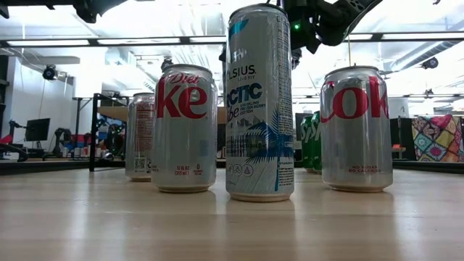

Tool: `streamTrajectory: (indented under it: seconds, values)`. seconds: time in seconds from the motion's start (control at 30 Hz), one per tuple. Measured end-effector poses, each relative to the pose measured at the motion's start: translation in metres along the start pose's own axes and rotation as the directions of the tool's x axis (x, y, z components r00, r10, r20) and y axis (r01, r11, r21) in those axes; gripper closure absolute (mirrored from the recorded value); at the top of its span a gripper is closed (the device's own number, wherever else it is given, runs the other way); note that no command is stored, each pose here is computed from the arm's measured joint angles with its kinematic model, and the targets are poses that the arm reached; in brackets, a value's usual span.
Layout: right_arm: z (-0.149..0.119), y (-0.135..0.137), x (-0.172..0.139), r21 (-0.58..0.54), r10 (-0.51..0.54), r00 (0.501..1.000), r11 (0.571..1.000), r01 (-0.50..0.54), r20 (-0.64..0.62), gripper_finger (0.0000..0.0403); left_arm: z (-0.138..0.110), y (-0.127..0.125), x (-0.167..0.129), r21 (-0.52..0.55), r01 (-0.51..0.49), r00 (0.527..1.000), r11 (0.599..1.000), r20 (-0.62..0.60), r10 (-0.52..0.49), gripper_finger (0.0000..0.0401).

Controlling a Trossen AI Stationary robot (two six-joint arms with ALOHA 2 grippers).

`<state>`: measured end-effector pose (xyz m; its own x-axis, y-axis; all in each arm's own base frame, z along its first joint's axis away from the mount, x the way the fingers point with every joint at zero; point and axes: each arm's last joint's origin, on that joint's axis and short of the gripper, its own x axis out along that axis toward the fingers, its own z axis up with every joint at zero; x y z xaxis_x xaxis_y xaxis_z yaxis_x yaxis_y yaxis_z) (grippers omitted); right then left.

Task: Place canned beverage on shelf
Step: Put the top white-blue soda can on the shelf

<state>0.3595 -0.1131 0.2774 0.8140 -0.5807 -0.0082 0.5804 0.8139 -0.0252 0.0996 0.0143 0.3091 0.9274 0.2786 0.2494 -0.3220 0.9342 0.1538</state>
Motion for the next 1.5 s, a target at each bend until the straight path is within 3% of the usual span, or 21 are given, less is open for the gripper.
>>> streamTrajectory:
  seconds: [0.43, 0.77, 0.97, 1.5]
  values:
    - [0.0, 0.0, 0.0, 0.002, -0.001, 1.0, 1.0, 0.001, -0.004, 0.0152, 0.0, 0.0, 0.0, 0.0, 0.0, 1.0, 1.0, 0.0, 0.0, 0.0091]
    - [0.0, 0.0, 0.0, 0.013, -0.002, 1.0, 1.0, 0.002, -0.003, 0.0109, 0.0, 0.0, 0.0, 0.0, 0.0, 1.0, 1.0, 0.001, 0.0, 0.0091]
    - [0.0, 0.0, 0.0, 0.023, -0.003, 1.0, 1.0, 0.003, -0.002, 0.0108, 0.0, 0.0, 0.0, 0.0, 0.0, 1.0, 1.0, 0.0, 0.0, 0.0091]
    - [0.039, 0.0, 0.004, -0.02, -0.006, 0.997, 1.0, 0.007, 0.074, 0.0115, 0.0, 0.0, 0.0, 0.0, 0.0, 1.0, 1.0, 0.0, 0.0, 0.0091]
